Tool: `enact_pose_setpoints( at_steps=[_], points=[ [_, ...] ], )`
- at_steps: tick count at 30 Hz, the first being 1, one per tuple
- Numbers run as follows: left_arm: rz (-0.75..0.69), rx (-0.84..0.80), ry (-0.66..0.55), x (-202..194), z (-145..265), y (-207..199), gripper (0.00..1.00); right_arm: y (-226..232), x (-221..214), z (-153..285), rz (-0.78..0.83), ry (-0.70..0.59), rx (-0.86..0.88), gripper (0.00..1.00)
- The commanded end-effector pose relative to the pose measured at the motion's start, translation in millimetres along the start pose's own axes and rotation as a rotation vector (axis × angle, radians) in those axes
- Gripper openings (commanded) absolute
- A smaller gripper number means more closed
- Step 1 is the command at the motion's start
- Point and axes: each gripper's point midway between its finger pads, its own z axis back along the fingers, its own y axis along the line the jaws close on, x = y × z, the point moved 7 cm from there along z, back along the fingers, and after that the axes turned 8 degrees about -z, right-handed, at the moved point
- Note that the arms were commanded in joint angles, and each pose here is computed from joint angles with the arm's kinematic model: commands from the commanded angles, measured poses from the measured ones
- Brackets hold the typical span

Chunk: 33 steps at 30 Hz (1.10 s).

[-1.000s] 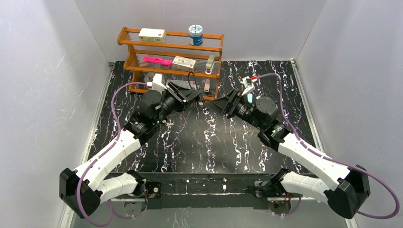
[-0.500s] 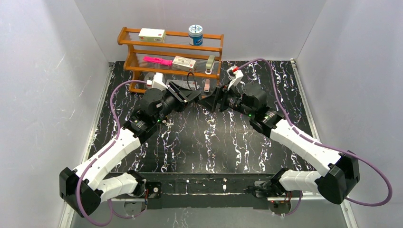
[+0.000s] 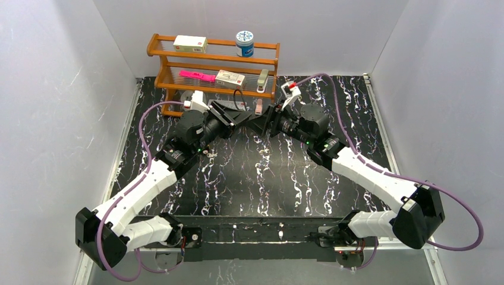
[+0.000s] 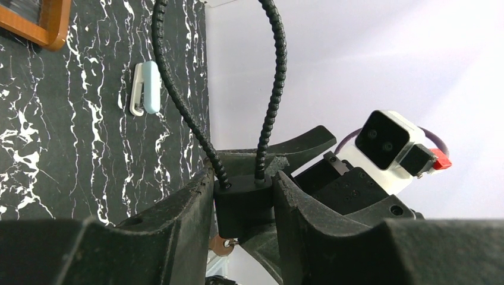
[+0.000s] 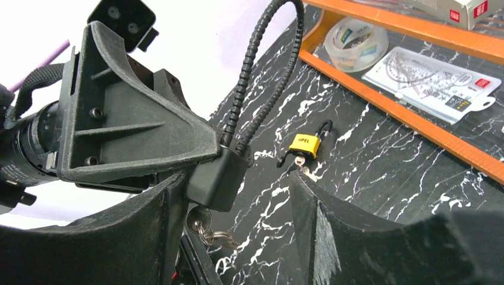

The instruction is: Unlock with the key

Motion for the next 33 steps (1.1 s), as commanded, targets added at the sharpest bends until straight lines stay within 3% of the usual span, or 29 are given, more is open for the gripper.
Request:
enact_pose_setpoints(
  at_steps=[1,5,11,13,15,18,20,28,33],
  points=[
    [0.037,-0.045,-0.038,6,0,-10,0.16,7,21,-1,0.002,-0.181,0.043,0.68],
    [0.061,-0.057,-0.038,6,-3,-12,0.17,7,26,-7,0.013,-0.191,0.037,0.59],
    [0.071,-0.066,-0.043,7,-5,-14,0.26,6,23,-8,0.017,-0.191,0.049,0.18],
    [0.064,-0.067,-0.048,8,-3,-15,0.33,9,25,-4,0.011,-0.203,0.062,0.11],
    [0.049,-0.07,-0.05,8,-1,-14,0.49,12,27,-1,0.004,-0.213,0.064,0.05],
    [0.024,-0.047,-0.085,11,2,-10,0.81,17,31,5,-0.03,-0.22,0.08,0.01],
    [-0.004,-0.045,-0.089,10,5,-6,0.92,19,35,10,-0.063,-0.212,0.104,0.01],
    [-0.11,-0.123,-0.196,11,37,4,0.98,23,57,41,-0.134,-0.144,0.249,0.01],
    [-0.205,-0.324,-0.11,2,45,-19,0.98,27,51,46,-0.153,-0.115,0.316,0.01]
  ],
)
